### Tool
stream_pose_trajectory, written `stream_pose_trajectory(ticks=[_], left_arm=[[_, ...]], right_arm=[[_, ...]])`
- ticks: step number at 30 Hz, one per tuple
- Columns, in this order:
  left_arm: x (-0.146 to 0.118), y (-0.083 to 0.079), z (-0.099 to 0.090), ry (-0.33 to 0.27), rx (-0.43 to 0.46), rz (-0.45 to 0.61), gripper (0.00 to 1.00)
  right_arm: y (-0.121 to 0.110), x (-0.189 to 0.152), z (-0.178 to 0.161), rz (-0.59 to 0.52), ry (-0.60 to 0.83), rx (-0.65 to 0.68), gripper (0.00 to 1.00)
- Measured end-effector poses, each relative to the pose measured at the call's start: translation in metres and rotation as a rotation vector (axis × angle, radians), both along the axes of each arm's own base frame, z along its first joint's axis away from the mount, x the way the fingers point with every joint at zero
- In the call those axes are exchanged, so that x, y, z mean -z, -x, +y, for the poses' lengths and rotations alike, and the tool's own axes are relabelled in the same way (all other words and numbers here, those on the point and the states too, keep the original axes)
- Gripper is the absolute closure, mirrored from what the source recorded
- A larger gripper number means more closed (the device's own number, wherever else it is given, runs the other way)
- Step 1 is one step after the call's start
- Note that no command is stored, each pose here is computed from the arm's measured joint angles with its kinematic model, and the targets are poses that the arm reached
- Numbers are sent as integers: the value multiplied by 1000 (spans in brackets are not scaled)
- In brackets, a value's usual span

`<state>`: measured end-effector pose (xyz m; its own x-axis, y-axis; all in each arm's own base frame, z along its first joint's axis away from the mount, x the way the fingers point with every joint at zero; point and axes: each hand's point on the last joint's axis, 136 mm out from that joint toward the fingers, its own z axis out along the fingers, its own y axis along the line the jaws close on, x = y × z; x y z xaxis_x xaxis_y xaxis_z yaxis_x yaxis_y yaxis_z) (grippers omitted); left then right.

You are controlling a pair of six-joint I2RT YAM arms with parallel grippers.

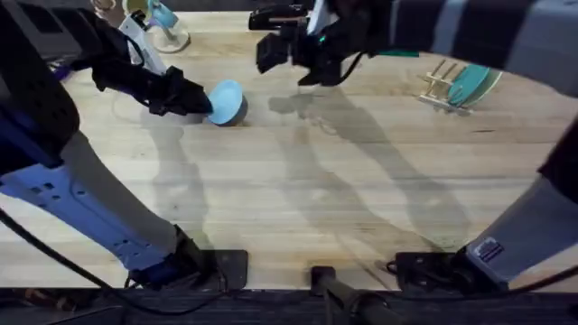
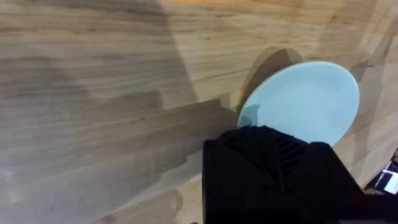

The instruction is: Pick up the plates from the table one by one and place each into a slot on the dish rack.

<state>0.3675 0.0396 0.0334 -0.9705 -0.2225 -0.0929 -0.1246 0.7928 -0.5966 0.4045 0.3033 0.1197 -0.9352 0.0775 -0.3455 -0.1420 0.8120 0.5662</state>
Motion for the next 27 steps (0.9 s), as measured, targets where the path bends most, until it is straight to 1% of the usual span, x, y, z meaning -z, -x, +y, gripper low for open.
stream_pose_trajectory(ticks=[8,13,17,23,27], left_arm=[[0,0,0,0,0,0,961],[0,0,0,0,0,0,961],[0,0,0,0,0,0,961],[0,0,0,0,0,0,960],[0,0,0,0,-1,1,960]], right_arm=[[14,15,49,29,-70,-26,7],[25,21,70,50,-92,-39,7],[31,20,80,49,-104,-52,7],[26,13,89,19,-144,-52,7],[22,24,94,27,-157,-38,7]])
